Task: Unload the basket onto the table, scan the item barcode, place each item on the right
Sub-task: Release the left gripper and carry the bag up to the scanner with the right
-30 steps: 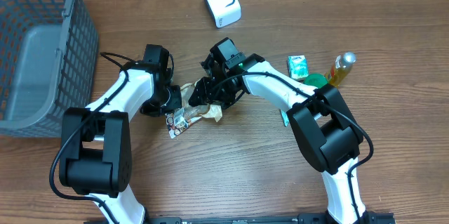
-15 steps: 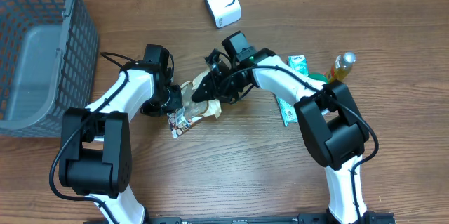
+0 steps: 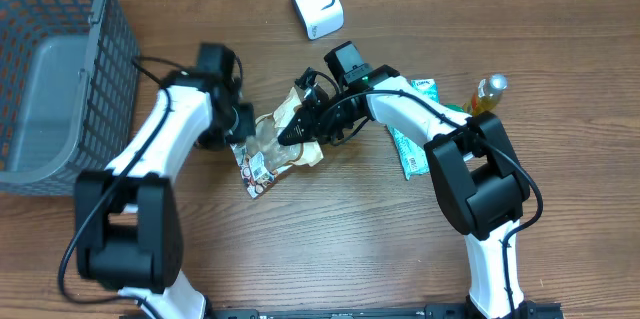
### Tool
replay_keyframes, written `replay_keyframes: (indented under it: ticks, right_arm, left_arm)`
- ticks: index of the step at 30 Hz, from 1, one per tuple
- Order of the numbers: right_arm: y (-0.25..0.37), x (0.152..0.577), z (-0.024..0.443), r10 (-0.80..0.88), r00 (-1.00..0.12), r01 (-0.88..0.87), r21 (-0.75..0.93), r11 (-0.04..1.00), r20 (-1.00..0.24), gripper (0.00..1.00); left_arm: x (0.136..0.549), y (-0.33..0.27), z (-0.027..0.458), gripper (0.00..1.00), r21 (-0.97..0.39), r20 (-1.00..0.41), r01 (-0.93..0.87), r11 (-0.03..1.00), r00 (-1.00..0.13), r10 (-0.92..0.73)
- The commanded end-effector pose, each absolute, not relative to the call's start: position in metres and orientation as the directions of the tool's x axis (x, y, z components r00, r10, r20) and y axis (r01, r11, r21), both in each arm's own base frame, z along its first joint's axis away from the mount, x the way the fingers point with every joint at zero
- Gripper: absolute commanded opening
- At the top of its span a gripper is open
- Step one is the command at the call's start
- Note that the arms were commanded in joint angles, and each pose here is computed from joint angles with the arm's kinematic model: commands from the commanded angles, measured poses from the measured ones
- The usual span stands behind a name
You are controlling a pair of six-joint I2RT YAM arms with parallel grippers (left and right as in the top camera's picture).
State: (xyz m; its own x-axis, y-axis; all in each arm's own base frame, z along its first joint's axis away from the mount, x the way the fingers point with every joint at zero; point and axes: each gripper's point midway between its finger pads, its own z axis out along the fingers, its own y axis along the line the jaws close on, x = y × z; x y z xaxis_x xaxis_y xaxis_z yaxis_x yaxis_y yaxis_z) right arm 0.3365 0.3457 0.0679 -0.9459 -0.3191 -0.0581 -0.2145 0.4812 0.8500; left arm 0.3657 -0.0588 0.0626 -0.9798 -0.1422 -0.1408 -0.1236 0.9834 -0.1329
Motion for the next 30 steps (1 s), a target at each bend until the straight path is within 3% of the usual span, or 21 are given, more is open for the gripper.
replay_keyframes:
  ticks: [1, 4, 7, 9, 16, 22, 25, 26, 27, 28, 30]
  right_arm:
    - [0.338, 0.340, 0.105, -0.347, -0.926, -0.274, 0.897, 0.348, -0.148, 0.04]
    - [0.325, 0.342, 0.115, -0.340, -0.928, -0.278, 0.895, 0.349, -0.155, 0.04]
    - [0.315, 0.334, 0.136, -0.363, -0.909, -0.318, 0.906, 0.281, -0.206, 0.04]
    - [0.305, 0.323, 0.157, -0.384, -0.885, -0.360, 0.910, 0.205, -0.263, 0.04]
    - [0.268, 0.278, 0.201, -0.449, -0.792, -0.505, 0.857, 0.101, -0.414, 0.04]
    - [0.256, 0.260, 0.214, -0.470, -0.760, -0.535, 0.843, 0.062, -0.448, 0.04]
    - [0.256, 0.259, 0.214, -0.472, -0.759, -0.535, 0.843, 0.060, -0.448, 0.04]
    - [0.256, 0.259, 0.214, -0.472, -0.759, -0.535, 0.843, 0.060, -0.448, 0.04]
    - [0.256, 0.259, 0.214, -0.472, -0.759, -0.536, 0.842, 0.060, -0.449, 0.04]
    - [0.256, 0.259, 0.214, -0.473, -0.758, -0.536, 0.842, 0.060, -0.449, 0.04]
    - [0.256, 0.259, 0.214, -0.473, -0.758, -0.536, 0.842, 0.060, -0.449, 0.04]
  left_arm:
    - [0.394, -0.045, 0.147, 0.04, -0.187, -0.351, -0.119, 0.975, -0.919, -0.180]
    - [0.402, -0.028, 0.186, 0.05, -0.199, -0.445, -0.141, 0.970, -0.869, -0.218]
    - [0.406, -0.008, 0.208, 0.08, -0.194, -0.510, -0.177, 0.965, -0.822, -0.254]
    - [0.408, 0.008, 0.211, 0.10, -0.185, -0.527, -0.213, 0.960, -0.802, -0.279]
    - [0.410, 0.034, 0.203, 0.16, -0.172, -0.517, -0.277, 0.945, -0.792, -0.326]
    - [0.413, 0.034, 0.198, 0.18, -0.162, -0.513, -0.266, 0.950, -0.800, -0.312]
    - [0.414, 0.035, 0.195, 0.36, -0.158, -0.507, -0.270, 0.950, -0.804, -0.313]
    - [0.414, 0.035, 0.193, 0.54, -0.157, -0.502, -0.271, 0.950, -0.806, -0.313]
    - [0.413, 0.035, 0.191, 0.82, -0.156, -0.495, -0.272, 0.949, -0.810, -0.314]
    - [0.411, 0.035, 0.189, 1.00, -0.154, -0.487, -0.274, 0.949, -0.815, -0.314]
    - [0.409, 0.034, 0.186, 1.00, -0.151, -0.472, -0.276, 0.949, -0.824, -0.314]
